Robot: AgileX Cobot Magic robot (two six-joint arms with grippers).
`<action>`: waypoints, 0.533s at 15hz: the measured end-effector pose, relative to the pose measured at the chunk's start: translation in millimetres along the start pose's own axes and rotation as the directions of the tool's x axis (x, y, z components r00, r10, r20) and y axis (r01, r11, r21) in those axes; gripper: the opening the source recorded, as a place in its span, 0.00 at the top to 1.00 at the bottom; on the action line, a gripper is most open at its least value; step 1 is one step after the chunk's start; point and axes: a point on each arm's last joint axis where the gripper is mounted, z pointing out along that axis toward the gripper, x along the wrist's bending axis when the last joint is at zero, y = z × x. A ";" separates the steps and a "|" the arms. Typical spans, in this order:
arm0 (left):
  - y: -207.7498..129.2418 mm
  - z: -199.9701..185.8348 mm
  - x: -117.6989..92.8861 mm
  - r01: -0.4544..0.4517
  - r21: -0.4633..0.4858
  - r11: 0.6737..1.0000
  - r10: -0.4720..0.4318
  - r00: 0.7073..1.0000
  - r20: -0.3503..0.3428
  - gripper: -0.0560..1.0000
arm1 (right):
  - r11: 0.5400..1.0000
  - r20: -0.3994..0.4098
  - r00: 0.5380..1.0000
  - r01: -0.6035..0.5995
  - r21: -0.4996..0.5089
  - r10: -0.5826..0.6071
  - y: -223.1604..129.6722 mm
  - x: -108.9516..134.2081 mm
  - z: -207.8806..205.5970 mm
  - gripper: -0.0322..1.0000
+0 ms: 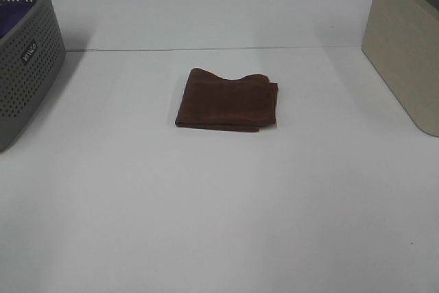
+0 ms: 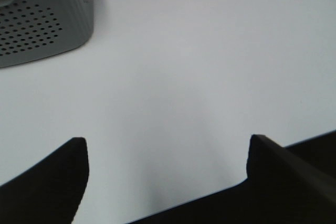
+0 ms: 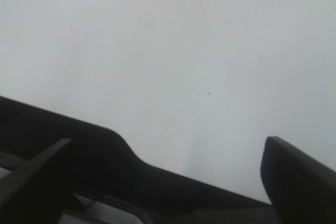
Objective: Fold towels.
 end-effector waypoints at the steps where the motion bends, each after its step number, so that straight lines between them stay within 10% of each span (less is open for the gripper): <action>1: -1.0 1.0 -1.9 -0.025 0.003 1.000 0.025 0.999 0.021 0.22 | 1.000 0.005 1.000 0.007 -0.030 -0.007 -2.4 0.3 -4.2 0.09; 8: -1.3 1.1 -3.8 -0.049 0.001 0.999 0.049 0.998 0.042 0.22 | 0.998 0.012 1.000 0.013 -0.058 -0.013 -4.8 0.4 -8.0 0.09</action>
